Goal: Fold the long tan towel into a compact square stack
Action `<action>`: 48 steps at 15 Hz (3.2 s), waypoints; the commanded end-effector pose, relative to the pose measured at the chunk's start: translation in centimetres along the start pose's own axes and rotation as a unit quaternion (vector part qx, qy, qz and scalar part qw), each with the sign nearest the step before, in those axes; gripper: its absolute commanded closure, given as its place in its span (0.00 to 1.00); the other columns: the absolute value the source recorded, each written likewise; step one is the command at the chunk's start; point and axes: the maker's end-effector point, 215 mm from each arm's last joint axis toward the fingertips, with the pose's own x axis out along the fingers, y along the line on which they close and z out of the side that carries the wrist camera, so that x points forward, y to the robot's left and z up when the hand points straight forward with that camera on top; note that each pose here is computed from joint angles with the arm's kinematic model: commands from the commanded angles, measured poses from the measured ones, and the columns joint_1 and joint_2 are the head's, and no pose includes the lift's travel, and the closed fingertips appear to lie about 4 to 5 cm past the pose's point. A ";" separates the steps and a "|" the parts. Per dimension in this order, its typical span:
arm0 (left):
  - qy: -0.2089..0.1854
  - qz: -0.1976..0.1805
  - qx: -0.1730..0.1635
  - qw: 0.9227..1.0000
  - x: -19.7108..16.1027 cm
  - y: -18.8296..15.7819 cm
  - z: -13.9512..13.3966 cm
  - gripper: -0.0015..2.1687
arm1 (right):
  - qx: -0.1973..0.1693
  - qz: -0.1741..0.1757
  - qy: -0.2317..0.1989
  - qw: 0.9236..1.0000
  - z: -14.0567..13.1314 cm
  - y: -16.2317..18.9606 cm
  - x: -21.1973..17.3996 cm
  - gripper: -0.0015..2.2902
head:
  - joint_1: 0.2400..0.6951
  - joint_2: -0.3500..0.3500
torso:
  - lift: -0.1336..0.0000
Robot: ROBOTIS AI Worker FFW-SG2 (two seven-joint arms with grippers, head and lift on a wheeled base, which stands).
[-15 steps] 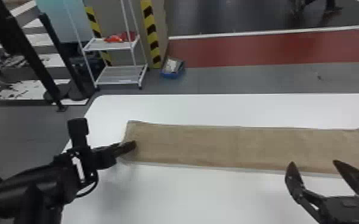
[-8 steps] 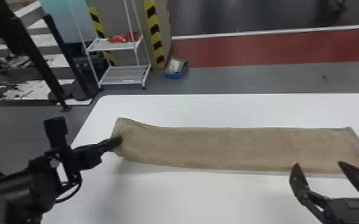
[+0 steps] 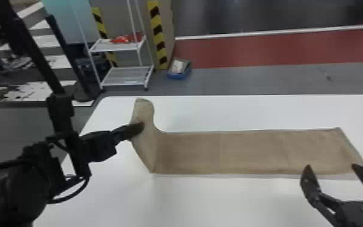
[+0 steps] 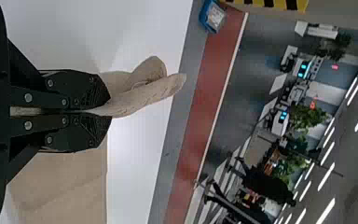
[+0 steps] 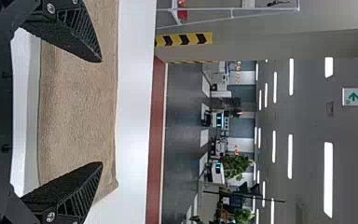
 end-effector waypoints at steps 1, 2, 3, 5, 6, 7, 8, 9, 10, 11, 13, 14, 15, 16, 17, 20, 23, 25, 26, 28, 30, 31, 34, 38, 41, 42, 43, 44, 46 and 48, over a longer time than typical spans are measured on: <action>0.014 -0.071 0.047 0.996 1.9 -11.2 -0.5 0.95 | 0.004 -0.013 0.000 1.000 0.1 -1.5 -0.3 0.04 | 1.00 0.66 | 0.08; 0.019 -0.076 0.072 0.994 2.7 -13.8 -0.9 0.95 | 0.005 -0.014 0.000 1.000 0.1 -1.7 -0.3 0.04 | 1.00 0.52 | 0.08; 0.032 -0.065 0.108 0.992 3.8 -15.7 -1.8 0.95 | 0.007 -0.014 -0.002 1.000 0.2 -1.7 -0.2 0.04 | 1.00 0.44 | 0.08; 0.054 -0.046 0.159 0.985 5.6 -18.3 -4.0 0.95 | 0.016 -0.012 -0.001 1.000 0.1 -1.5 0.0 0.04 | 1.00 0.34 | 0.08; 0.060 -0.044 0.174 0.982 7.2 -19.3 -4.8 0.95 | 0.019 -0.012 -0.002 1.000 0.1 -1.5 0.1 0.04 | 1.00 0.27 | 0.08; 0.062 -0.029 0.191 0.979 8.8 -19.6 -5.1 0.95 | 0.026 -0.011 -0.002 1.000 0.1 -1.5 0.1 0.04 | 1.00 0.24 | 0.08; 0.052 -0.021 0.207 0.977 10.0 -20.1 -4.5 0.95 | 0.029 -0.010 -0.001 1.000 0.0 -1.3 0.1 0.04 | 1.00 0.22 | 0.08; 0.041 -0.008 0.221 0.974 11.1 -20.2 -3.5 0.95 | 0.029 -0.010 0.001 1.000 -0.1 -1.3 0.1 0.04 | 1.00 0.21 | 0.08; 0.027 0.007 0.229 0.973 11.6 -20.0 -1.7 0.95 | 0.029 -0.009 0.001 1.000 -0.1 -1.2 0.1 0.04 | 1.00 0.20 | 0.08; 0.017 0.010 0.232 0.973 11.5 -20.1 -0.5 0.95 | 0.032 -0.009 0.003 0.999 -0.3 -1.2 -0.1 0.04 | 1.00 0.19 | 0.08; 0.007 0.022 0.237 0.971 11.0 -20.2 0.7 0.95 | 0.031 -0.014 0.004 0.999 -0.4 -1.6 -0.2 0.04 | 1.00 0.19 | 0.08; 0.015 0.017 0.240 0.971 10.9 -20.8 -0.5 0.95 | 0.032 -0.016 0.003 0.999 -0.2 -1.7 -0.1 0.04 | 1.00 0.19 | 0.08; 0.028 0.006 0.245 0.969 11.2 -21.8 -2.7 0.88 | 0.032 -0.015 0.001 0.999 0.0 -1.6 0.2 0.04 | 1.00 0.19 | 0.08; 0.025 -0.002 0.249 0.968 11.4 -23.2 -3.9 0.59 | 0.033 -0.014 0.003 0.999 0.0 -1.5 0.5 0.04 | 1.00 0.18 | 0.08; 0.016 -0.017 0.257 0.966 11.9 -24.8 -4.7 0.32 | 0.033 -0.013 0.006 0.999 -0.2 -1.5 0.7 0.04 | 1.00 0.16 | 0.08; -0.005 -0.030 0.282 0.959 13.2 -28.4 -6.4 0.00 | 0.034 -0.010 0.006 0.999 0.2 -1.2 1.5 0.04 | 1.00 0.11 | 0.08; -0.010 -0.032 0.281 0.959 13.3 -28.7 -6.4 0.01 | 0.035 0.000 0.005 0.999 0.5 0.0 2.2 0.04 | 1.00 0.04 | 0.08; -0.018 -0.013 0.259 0.966 12.8 -26.1 -5.6 0.01 | 0.032 0.008 0.016 0.999 -0.1 0.9 3.1 0.04 | 1.00 0.04 | 0.08; -0.037 -0.001 0.243 0.969 12.4 -24.3 -4.5 0.01 | 0.032 0.013 0.021 0.999 -0.5 1.5 3.7 0.04 | 1.00 0.07 | 0.08; -0.045 0.030 0.198 0.979 11.2 -19.2 -3.7 0.01 | 0.033 0.028 0.026 0.999 -0.8 3.2 5.3 0.04 | 1.00 0.12 | 0.08; -0.058 0.056 0.152 0.985 9.4 -14.6 -3.2 0.01 | 0.032 0.048 0.038 0.998 -1.2 5.4 7.2 0.04 | 1.00 0.21 | 0.08; -0.067 0.074 0.136 0.986 8.3 -11.7 -2.8 0.01 | 0.031 0.060 0.046 0.997 -1.4 6.7 8.1 0.04 | 1.00 0.30 | 0.08; -0.065 0.093 0.113 0.987 6.6 -6.8 -3.2 0.01 | 0.018 0.086 0.056 0.995 -1.1 9.8 9.8 0.04 | 1.00 0.46 | 0.08; -0.069 0.096 0.105 0.987 5.6 -5.3 -4.3 0.01 | -0.001 0.124 0.078 0.989 -1.1 14.3 10.7 0.04 | 1.00 0.62 | 0.08; -0.069 0.094 0.104 0.988 5.6 -5.3 -4.5 0.01 | -0.017 0.145 0.098 0.984 -2.3 17.0 9.8 0.04 | 1.00 0.69 | 0.08; -0.069 0.089 0.104 0.988 5.7 -5.7 -4.5 0.01 | -0.026 0.150 0.111 0.982 -3.1 17.6 9.5 0.04 | 1.00 0.70 | 0.08; -0.071 0.086 0.105 0.988 5.8 -6.0 -4.4 0.01 | -0.034 0.152 0.118 0.981 -3.7 18.0 9.2 0.04 | 1.00 0.71 | 0.08; -0.072 0.085 0.105 0.988 5.8 -6.2 -4.4 0.01 | -0.039 0.152 0.124 0.980 -4.1 18.1 9.0 0.04 | 1.00 0.72 | 0.08; -0.070 0.085 0.105 0.988 5.8 -6.1 -4.6 0.01 | -0.051 0.147 0.138 0.978 -4.6 17.7 9.3 0.04 | 1.00 0.73 | 0.08; -0.067 0.084 0.104 0.989 5.9 -6.0 -5.0 0.01 | -0.062 0.133 0.155 0.977 -5.6 16.9 9.2 0.04 | 1.00 0.73 | 0.08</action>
